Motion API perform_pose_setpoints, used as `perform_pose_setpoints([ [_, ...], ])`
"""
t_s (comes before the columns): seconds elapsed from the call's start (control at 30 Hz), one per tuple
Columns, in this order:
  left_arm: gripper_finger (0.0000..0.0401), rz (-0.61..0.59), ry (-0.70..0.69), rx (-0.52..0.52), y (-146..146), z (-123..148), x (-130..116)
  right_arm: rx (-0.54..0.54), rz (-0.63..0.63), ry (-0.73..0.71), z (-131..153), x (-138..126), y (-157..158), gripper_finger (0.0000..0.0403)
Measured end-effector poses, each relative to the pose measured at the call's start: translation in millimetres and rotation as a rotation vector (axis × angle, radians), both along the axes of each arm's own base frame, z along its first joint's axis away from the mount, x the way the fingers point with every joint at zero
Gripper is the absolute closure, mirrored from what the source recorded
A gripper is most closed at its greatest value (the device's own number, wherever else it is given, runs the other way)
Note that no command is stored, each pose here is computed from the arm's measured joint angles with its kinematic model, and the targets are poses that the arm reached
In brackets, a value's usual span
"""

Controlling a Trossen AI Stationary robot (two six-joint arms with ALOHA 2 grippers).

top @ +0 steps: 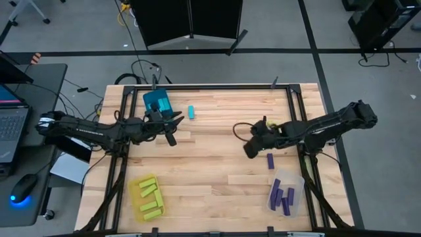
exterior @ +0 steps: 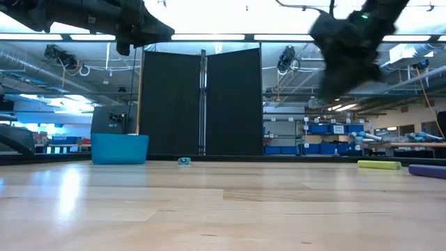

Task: Sort blocks
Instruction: Put the purple block into the transparent bin

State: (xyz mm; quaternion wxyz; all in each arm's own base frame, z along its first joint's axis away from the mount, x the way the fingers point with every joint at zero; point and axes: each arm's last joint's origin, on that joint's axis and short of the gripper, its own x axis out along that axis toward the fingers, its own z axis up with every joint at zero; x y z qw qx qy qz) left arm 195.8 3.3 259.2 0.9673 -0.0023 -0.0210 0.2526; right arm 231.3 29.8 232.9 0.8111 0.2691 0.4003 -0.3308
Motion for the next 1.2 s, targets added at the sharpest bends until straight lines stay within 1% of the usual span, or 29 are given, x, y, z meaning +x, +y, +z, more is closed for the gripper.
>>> perform_pose_setpoints([
  [0.1,0.0291,0.005,-0.004,-0.003,1.0,0.2,0.0,0.120,-0.093,0.152,-8.9,-17.5,3.6,0.0247],
  [0.17,0.0291,0.005,-0.003,0.004,1.1,0.5,0.0,0.176,-0.136,0.217,-15.3,-25.7,7.1,0.0247],
  [0.37,0.0291,0.004,0.001,0.008,1.0,0.3,0.0,0.283,-0.203,0.277,-32.1,-36.9,16.4,0.0247],
  [0.47,0.0291,0.004,0.002,0.008,1.0,0.2,0.1,0.310,-0.239,0.304,-40.6,-42.9,19.9,0.0243],
  [0.53,0.0291,0.004,0.003,0.010,1.0,0.2,0.1,0.322,-0.265,0.326,-47.6,-48.0,21.7,0.0233],
  [0.73,0.0291,0.004,0.004,0.013,1.0,0.2,0.1,0.343,-0.320,0.349,-65.9,-57.9,22.2,0.0173],
  [0.9,0.0291,0.004,0.004,0.013,1.0,0.2,0.1,0.391,-0.321,0.295,-81.5,-58.4,21.8,0.0135],
  [1.03,0.0291,0.004,0.004,0.013,1.0,0.2,0.1,0.394,-0.383,0.314,-93.1,-67.3,19.6,0.0130],
  [1.2,0.0291,0.005,0.004,0.013,1.1,0.3,0.1,0.392,-0.396,0.319,-99.2,-72.2,19.3,0.0148],
])
